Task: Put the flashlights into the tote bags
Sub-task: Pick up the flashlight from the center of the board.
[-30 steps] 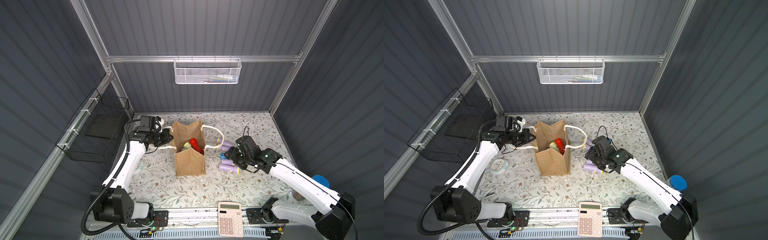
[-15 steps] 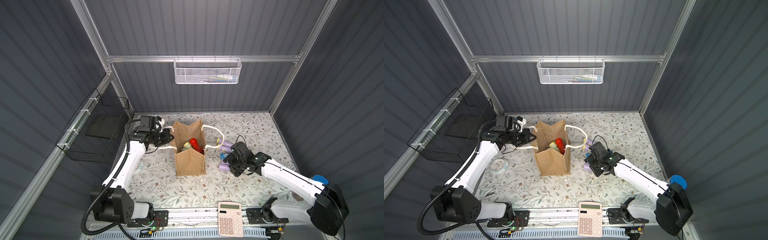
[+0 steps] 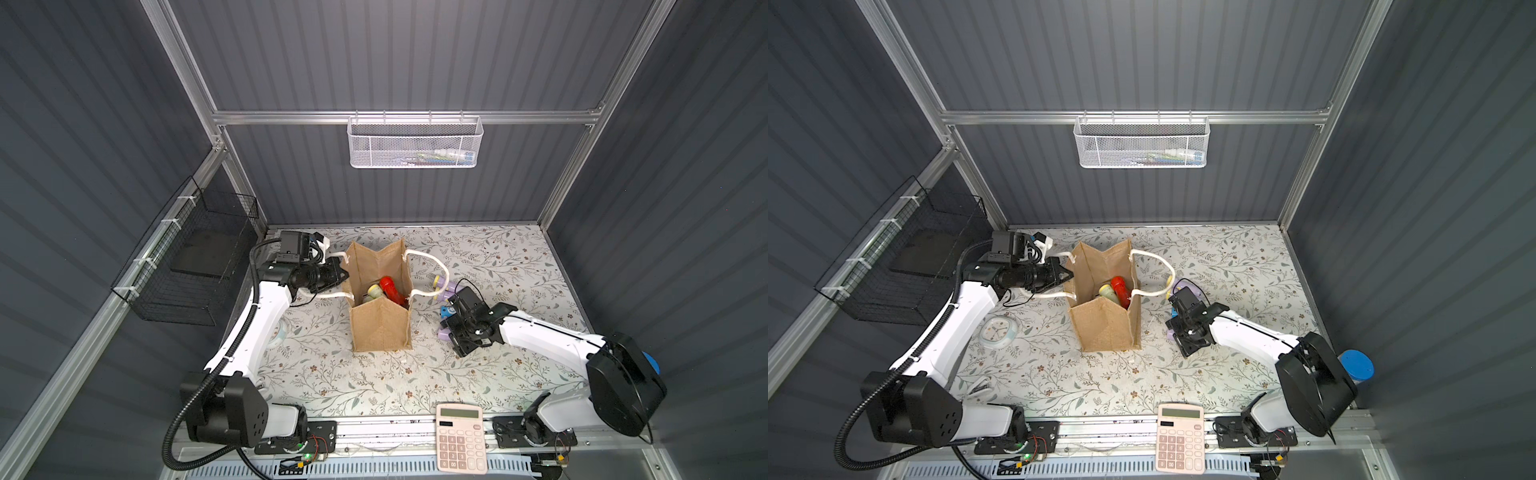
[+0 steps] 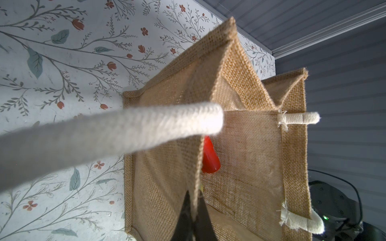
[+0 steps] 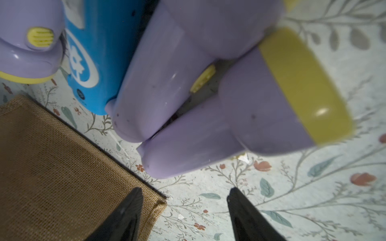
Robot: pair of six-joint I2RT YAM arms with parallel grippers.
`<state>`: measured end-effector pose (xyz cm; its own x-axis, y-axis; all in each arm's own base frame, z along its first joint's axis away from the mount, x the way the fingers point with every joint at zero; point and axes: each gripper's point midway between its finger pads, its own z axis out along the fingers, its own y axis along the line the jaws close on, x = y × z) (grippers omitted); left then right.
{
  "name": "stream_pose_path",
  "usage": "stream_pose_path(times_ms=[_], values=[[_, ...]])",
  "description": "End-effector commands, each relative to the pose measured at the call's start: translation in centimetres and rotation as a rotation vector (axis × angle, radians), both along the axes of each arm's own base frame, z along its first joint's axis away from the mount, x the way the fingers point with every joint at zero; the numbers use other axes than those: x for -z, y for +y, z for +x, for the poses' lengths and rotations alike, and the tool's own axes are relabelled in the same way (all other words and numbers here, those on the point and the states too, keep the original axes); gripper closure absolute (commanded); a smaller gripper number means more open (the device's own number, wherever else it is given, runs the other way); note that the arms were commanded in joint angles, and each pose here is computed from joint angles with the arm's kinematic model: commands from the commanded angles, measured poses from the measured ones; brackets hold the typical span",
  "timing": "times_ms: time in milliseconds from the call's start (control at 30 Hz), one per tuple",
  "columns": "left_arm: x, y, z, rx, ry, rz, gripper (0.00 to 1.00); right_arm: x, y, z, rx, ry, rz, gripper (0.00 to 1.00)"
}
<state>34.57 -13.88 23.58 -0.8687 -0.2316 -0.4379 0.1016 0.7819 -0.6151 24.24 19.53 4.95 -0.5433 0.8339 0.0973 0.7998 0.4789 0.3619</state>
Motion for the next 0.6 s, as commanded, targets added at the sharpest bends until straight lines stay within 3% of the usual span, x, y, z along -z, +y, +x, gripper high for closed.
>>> stream_pose_path(times_ms=[0, 567], values=[[-1.9, -0.2, 0.5, 0.029, -0.067, -0.006, 1.00, -0.1, 0.1, 0.9, 0.037, 0.006, -0.007, 0.33], [-0.9, -0.1, 0.8, 0.028, -0.043, 0.010, 1.00, 2.0, -2.1, -1.1, 0.075, 0.099, -0.100, 0.41]])
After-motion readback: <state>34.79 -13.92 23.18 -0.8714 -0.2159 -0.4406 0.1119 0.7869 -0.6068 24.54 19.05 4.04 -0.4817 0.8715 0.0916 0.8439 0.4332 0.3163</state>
